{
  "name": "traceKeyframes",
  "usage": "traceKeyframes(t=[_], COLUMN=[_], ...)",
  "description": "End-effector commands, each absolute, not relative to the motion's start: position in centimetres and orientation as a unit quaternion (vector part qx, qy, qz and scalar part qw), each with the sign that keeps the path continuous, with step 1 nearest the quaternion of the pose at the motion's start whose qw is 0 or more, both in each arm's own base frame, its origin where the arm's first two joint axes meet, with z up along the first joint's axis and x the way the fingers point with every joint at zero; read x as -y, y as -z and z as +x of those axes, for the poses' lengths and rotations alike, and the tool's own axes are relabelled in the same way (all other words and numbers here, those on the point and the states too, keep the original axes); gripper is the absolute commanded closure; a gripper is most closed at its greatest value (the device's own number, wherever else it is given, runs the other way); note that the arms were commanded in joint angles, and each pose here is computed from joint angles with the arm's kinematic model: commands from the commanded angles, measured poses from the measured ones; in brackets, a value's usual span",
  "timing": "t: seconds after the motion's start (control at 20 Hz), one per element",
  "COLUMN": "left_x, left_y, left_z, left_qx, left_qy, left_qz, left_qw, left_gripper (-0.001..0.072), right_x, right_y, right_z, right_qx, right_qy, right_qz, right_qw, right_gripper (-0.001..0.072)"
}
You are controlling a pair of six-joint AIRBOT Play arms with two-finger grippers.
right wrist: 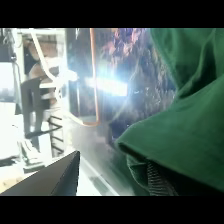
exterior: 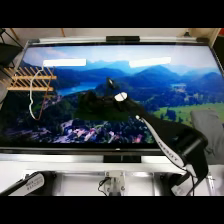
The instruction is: Fold the shirts.
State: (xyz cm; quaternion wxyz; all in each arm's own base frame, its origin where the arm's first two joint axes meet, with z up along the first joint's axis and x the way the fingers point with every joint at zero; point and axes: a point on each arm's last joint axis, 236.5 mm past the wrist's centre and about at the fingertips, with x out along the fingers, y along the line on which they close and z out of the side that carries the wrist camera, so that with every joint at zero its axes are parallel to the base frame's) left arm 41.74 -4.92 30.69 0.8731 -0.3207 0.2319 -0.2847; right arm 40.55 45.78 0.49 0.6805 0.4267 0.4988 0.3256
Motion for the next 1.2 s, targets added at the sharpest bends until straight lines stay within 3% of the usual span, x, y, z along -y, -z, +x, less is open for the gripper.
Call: traceKeyframes(t=[0.0, 0.15, 0.35, 0.45, 0.5, 0.55, 1.05, 1.1, 1.15], left_x=[5.2, 5.2, 5.2, 5.1, 5.2, 5.2, 5.1, 5.2, 5.2], left_y=[-30.6, -30.6, -30.5, -30.4, -30.4, -30.4, -30.4, -30.4, -30.4], left_z=[41.0, 41.0, 41.0, 41.0, 41.0, 41.0, 41.0, 41.0, 41.0], left_qx=[-0.238, -0.240, -0.238, -0.238, -0.237, -0.236, -0.235, -0.235, -0.235], left_qy=[0.290, 0.290, 0.292, 0.291, 0.292, 0.292, 0.293, 0.293, 0.293], left_qz=[-0.313, -0.312, -0.303, -0.298, -0.296, -0.293, -0.290, -0.290, -0.290], left_qw=[0.872, 0.872, 0.876, 0.877, 0.878, 0.879, 0.880, 0.880, 0.880], left_gripper=[0.0668, 0.0668, 0.0668, 0.0668, 0.0668, 0.0668, 0.0668, 0.0668, 0.0668], right_x=[-46.4, -41.4, -26.2, -19.1, -16.9, -15.5, -21.5, -22.2, -22.9], right_y=[-0.5, -2.0, -0.5, 2.1, 3.1, 4.0, 11.5, 11.3, 10.9], right_z=[39.7, 41.5, 45.3, 43.7, 42.8, 42.2, 40.7, 41.0, 41.2], right_qx=[-0.504, -0.503, -0.547, -0.610, -0.633, -0.651, -0.693, -0.685, -0.678], right_qy=[-0.353, -0.368, -0.244, -0.179, -0.163, -0.148, -0.175, -0.185, -0.197], right_qz=[0.423, 0.378, 0.282, 0.226, 0.207, 0.195, 0.201, 0.203, 0.211], right_qw=[0.665, 0.685, 0.749, 0.738, 0.728, 0.719, 0.670, 0.675, 0.676], right_gripper=[0.0177, 0.0177, 0.0177, 0.0165, 0.0094, 0.0090, 0.0092, 0.0118, 0.0192])
